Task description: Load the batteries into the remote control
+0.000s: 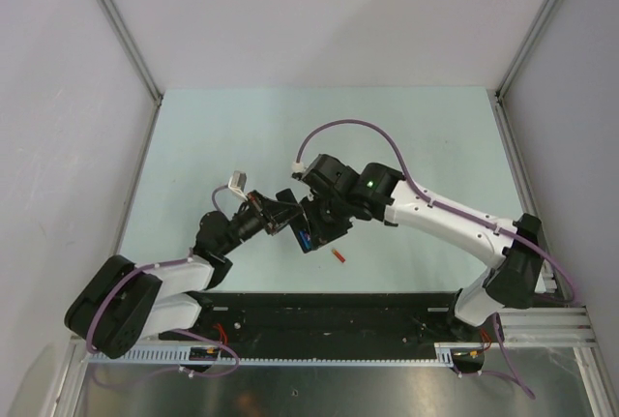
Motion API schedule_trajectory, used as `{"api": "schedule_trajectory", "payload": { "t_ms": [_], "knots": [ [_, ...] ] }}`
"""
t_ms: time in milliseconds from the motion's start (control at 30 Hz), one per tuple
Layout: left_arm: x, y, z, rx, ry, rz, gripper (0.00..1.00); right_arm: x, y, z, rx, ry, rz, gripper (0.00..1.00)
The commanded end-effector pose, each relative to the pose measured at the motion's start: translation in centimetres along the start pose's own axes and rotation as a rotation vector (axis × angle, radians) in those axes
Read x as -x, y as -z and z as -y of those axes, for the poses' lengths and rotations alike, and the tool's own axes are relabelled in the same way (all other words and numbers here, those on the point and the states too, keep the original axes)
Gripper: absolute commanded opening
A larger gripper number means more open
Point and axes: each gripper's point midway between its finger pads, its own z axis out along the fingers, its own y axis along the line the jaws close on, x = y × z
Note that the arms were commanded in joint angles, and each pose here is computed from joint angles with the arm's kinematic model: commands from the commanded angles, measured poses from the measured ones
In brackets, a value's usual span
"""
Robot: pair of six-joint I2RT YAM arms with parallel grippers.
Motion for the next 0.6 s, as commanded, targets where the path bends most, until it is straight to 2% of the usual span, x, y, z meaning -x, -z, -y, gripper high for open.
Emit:
{"api": "schedule_trajectory", "payload": {
  "t_ms": [0,567],
  "knots": [
    [0.8,-0.8,2.5,-0.078,0.004,0.023,0.00,0.8,1.1,-0.3,0.017,-0.038,-0.010,0.00],
    [0.9,-1.0,2.7,-0.106,0.007,0.021,0.00,0.2,0.8,0.5,-0.012,-0.052,-0.088,0.00]
  ]
}}
